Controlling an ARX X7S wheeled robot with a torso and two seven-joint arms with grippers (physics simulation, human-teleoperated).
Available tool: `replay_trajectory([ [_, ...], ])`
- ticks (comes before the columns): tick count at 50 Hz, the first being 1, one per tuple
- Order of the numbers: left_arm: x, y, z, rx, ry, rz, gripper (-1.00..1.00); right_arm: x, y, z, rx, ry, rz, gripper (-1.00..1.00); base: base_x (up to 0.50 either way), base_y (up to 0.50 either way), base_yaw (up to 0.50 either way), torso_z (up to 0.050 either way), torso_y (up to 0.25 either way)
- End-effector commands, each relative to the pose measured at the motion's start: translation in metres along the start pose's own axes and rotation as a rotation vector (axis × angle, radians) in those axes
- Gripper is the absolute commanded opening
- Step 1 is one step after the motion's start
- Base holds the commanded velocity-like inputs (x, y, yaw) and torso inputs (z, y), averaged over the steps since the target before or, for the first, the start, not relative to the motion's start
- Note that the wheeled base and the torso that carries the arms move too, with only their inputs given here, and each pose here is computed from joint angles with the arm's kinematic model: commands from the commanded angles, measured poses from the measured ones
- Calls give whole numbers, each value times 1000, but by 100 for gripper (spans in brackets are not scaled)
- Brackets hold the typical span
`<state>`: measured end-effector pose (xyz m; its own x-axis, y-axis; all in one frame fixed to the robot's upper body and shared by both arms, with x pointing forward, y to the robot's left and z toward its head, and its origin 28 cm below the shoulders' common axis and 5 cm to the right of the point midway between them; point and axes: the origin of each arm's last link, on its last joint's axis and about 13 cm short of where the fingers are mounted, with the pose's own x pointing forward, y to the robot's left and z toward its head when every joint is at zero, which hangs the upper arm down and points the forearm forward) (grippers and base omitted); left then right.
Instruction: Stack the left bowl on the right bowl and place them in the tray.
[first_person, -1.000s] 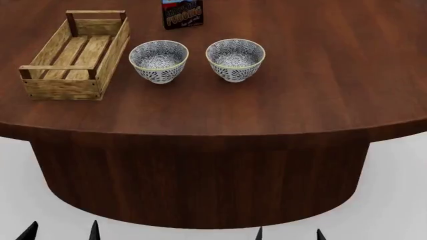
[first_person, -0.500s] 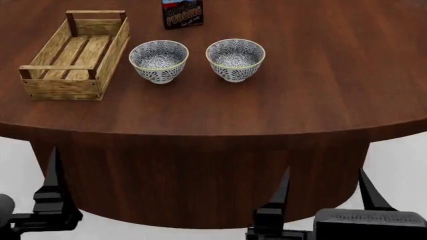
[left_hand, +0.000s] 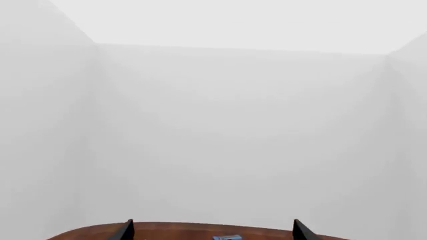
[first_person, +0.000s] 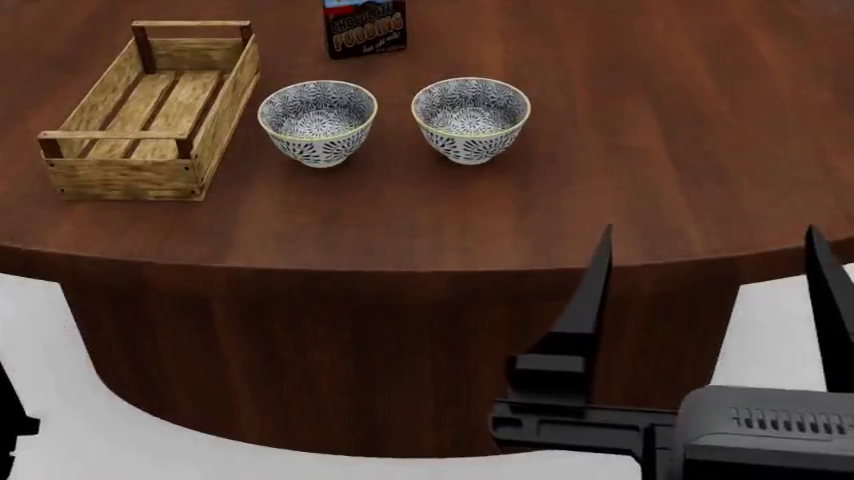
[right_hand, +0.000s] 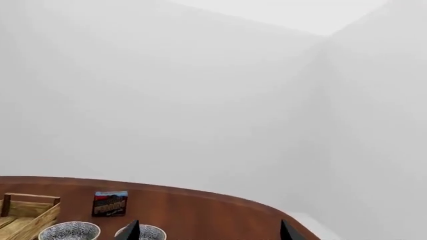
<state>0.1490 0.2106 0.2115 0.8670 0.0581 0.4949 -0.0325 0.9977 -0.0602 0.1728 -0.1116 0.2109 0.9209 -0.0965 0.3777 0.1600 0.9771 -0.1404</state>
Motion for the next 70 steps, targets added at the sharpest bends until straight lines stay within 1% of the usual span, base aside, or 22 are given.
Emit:
replay_trajectory([
  [1, -14, 9, 14, 2, 67, 108, 100, -12, -8, 15, -52, 51, -73, 100, 0, 0, 0, 0, 0],
  [4, -12, 9, 16, 4, 61, 110, 100, -12, -7, 16, -60, 46, -65, 100, 177, 5, 0, 0, 0],
  [12, -10, 8, 21, 6, 49, 114, 100, -12, -8, 19, -46, 24, -62, 100, 347, 35, 0, 0, 0],
  [26, -12, 10, 22, 7, 48, 132, 100, -12, -5, 20, -60, 18, -43, 100, 491, 107, 0, 0, 0],
  [42, -12, 11, 23, 3, 44, 128, 100, -12, -4, 23, -74, 5, -40, 100, 485, 350, 0, 0, 1],
  [70, -11, 11, 24, 5, 42, 130, 100, -10, -4, 21, -68, 0, -43, 100, 461, 366, 0, 0, 1],
])
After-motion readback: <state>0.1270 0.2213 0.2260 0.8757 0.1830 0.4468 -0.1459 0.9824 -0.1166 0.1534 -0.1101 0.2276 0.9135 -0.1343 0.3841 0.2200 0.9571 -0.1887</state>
